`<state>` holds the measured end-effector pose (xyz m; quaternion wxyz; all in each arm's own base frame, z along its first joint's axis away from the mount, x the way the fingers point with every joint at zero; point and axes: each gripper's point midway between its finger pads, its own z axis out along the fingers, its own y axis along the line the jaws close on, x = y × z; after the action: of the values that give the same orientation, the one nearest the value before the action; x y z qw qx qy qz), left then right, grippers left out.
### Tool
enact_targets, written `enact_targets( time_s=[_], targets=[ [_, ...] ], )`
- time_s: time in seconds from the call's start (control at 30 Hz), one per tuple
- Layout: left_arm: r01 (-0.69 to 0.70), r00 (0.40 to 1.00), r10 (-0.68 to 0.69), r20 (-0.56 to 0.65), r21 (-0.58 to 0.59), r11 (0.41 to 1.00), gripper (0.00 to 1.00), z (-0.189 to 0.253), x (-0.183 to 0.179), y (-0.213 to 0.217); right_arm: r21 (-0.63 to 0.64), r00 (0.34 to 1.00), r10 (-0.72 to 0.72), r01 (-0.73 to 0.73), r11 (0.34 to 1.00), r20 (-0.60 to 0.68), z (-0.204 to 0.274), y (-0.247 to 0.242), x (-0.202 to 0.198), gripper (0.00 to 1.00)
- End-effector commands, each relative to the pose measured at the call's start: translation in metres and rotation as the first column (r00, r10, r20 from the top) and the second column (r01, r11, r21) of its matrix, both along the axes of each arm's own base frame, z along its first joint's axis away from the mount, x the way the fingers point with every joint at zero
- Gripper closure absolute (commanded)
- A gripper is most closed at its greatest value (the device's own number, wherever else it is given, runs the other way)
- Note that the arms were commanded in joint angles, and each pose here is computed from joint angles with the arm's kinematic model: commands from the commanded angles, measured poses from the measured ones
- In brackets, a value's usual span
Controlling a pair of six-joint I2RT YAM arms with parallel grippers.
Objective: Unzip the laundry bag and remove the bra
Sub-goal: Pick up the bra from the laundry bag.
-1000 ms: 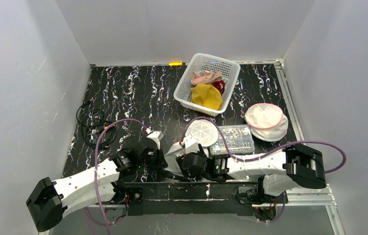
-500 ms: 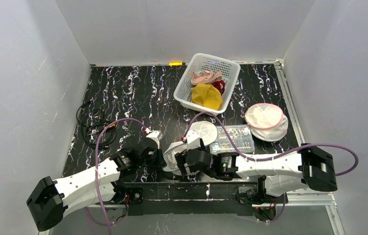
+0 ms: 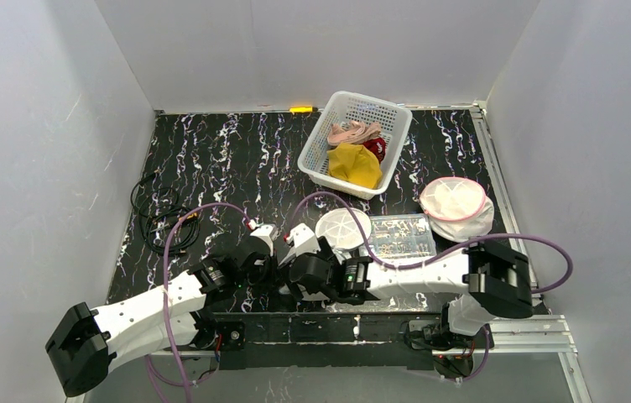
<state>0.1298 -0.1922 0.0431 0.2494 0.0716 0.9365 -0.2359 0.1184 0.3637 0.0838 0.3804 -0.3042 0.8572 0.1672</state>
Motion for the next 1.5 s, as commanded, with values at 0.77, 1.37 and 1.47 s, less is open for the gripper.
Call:
enact_targets(
  time_s=[0.77,1.37,1.47],
  targets=[
    [-0.029,1.000,0.029,0.005,0.039,0.999,1.00,-0.002,-0.001,0.012,-0.013,0.991,-0.122,0.122,0.992,0.047,-0.004,-0.017,0.014,0.99],
    [-0.058,0.998,0.058,0.023,0.010,0.998,1.00,0.018,0.006,0.007,0.348,0.961,0.276,-0.267,0.899,0.023,0.079,0.006,-0.038,0.99],
    [-0.062,0.998,0.062,0.023,0.008,0.998,1.00,0.021,0.006,0.007,0.392,0.953,0.304,-0.288,0.874,0.022,0.089,0.008,-0.044,0.99]
  ],
)
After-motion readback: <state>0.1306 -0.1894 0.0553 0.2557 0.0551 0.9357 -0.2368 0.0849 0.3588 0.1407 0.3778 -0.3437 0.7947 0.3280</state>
